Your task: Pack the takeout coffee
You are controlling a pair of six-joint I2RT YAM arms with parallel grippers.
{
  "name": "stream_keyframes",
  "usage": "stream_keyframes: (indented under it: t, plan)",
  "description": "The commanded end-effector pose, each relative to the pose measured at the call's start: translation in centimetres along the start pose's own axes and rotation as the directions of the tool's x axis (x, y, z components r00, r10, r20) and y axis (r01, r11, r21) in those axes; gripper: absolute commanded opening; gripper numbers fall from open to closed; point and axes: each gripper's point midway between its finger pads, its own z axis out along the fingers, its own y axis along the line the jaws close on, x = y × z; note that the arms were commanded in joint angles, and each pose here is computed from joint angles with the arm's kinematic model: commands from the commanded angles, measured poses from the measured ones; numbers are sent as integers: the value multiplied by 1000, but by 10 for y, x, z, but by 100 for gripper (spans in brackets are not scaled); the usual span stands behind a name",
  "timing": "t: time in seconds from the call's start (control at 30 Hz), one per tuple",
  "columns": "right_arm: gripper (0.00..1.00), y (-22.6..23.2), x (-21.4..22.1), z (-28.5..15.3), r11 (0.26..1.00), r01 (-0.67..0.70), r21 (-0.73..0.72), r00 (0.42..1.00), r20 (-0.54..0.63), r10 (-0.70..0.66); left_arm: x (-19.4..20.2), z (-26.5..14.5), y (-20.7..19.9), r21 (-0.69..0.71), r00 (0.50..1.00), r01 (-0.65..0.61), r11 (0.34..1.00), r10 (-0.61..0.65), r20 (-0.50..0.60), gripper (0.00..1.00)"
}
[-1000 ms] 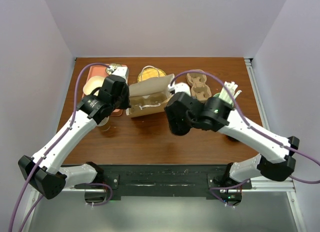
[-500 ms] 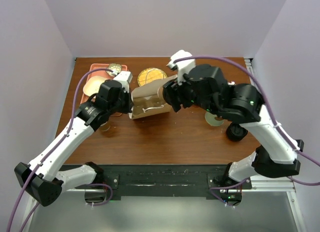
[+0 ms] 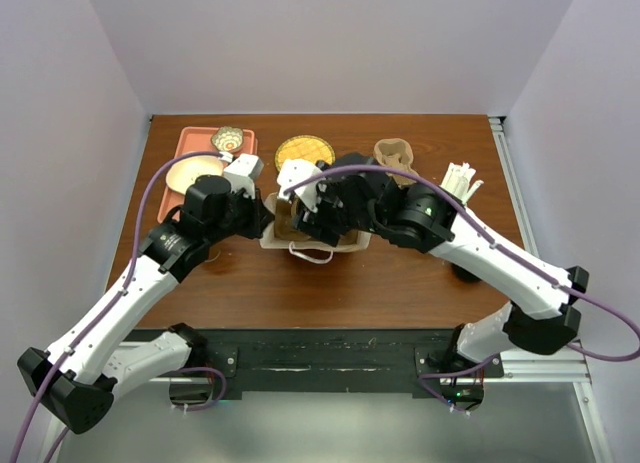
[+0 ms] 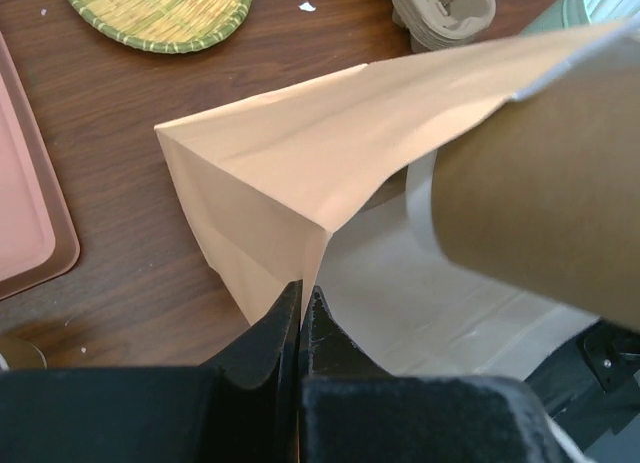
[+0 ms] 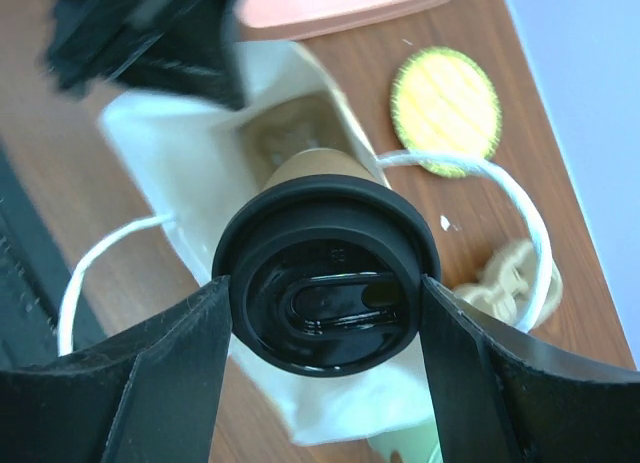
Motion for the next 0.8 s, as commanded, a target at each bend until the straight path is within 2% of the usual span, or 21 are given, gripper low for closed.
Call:
stream_keyframes:
  t: [0.0,0.17,0.27,0.37,0.43,0.53,0.67,0.77]
  plan:
    - [45,13,-8,-20,989,130,-69,981,151,-119,-18,-3,-14,80,996,-38,996,31,78,0]
    - [42,8,10,-9,977,212,-31,975,68,-209,-19,-9,-20,129,989,-69,989,51,140,0]
    - [43,21,25,3,962,263,-69,965,9,-263,-17,-12,-21,141,987,-82,987,60,152,0]
    - [42,41,39,13,943,321,-86,945,-36,-325,-10,-12,-13,110,985,-40,993,21,171,0]
    - [42,44,42,17,938,341,-59,937,-58,-344,-5,-13,-12,108,986,-31,994,13,165,0]
    - [42,42,49,24,939,342,-29,935,-89,-344,-8,-22,-15,135,974,-36,990,4,227,0]
    - [43,46,67,42,904,424,-46,893,-147,-426,-2,-27,-21,181,969,-60,982,14,245,0]
    - [42,49,64,55,889,454,-55,878,-142,-457,3,-25,-20,182,971,-77,980,33,236,0]
